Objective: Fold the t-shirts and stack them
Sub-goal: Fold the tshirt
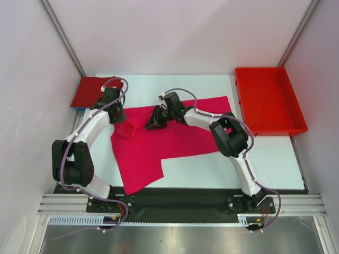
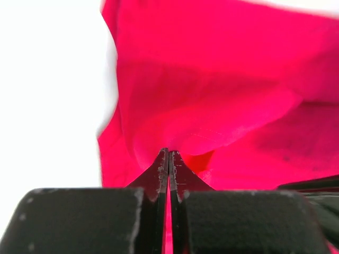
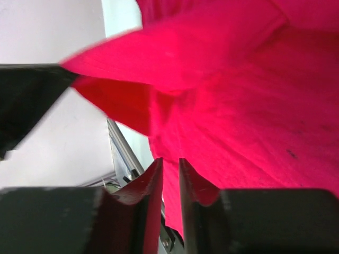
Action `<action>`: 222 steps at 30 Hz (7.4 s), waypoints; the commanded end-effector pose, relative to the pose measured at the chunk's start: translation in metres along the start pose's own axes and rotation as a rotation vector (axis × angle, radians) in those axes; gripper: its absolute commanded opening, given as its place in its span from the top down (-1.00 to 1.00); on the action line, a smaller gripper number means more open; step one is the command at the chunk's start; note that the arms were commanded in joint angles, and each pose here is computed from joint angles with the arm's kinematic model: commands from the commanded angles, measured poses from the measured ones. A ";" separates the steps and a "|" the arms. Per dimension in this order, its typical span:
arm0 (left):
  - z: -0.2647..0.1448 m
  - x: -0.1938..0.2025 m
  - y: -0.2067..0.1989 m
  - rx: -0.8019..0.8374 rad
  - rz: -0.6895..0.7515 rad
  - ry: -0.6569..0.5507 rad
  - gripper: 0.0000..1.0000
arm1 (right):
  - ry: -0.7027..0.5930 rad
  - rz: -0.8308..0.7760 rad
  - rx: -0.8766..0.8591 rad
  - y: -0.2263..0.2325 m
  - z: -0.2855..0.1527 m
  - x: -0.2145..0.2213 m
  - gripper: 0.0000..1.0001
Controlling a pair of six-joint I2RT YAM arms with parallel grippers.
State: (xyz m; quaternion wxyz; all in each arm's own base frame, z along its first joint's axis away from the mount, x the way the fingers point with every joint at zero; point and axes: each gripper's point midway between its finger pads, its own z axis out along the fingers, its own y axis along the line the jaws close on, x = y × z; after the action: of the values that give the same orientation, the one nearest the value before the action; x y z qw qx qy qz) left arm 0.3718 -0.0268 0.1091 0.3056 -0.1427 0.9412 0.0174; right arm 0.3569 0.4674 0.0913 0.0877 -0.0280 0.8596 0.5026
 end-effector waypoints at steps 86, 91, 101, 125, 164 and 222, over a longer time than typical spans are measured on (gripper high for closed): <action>0.001 0.086 0.001 -0.071 -0.190 0.146 -0.03 | 0.077 0.116 0.016 -0.022 0.013 0.008 0.54; 0.004 0.080 0.010 -0.128 -0.186 0.126 -0.05 | 0.078 0.116 0.015 -0.025 0.014 0.007 0.59; 0.012 0.077 0.008 -0.135 -0.190 0.115 -0.07 | 0.093 0.109 0.026 -0.029 0.011 0.008 0.88; -0.009 0.118 0.049 -0.283 -0.204 0.159 0.64 | 0.174 0.033 0.152 -0.058 -0.027 0.020 0.93; 0.088 -0.083 0.046 0.077 -0.299 -0.139 -0.62 | -0.469 -0.137 0.813 -0.220 -0.314 -0.246 -0.17; 0.078 -0.068 0.045 -0.021 -0.281 -0.055 -0.36 | -0.573 -0.253 1.104 -0.232 -0.362 -0.267 -0.22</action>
State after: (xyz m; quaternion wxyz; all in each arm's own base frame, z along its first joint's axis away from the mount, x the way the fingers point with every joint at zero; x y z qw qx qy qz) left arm 0.4673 0.0505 0.0393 0.2995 -0.2801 0.9119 -0.0150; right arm 0.6127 0.0326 0.0404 0.3333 0.0342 0.9420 -0.0185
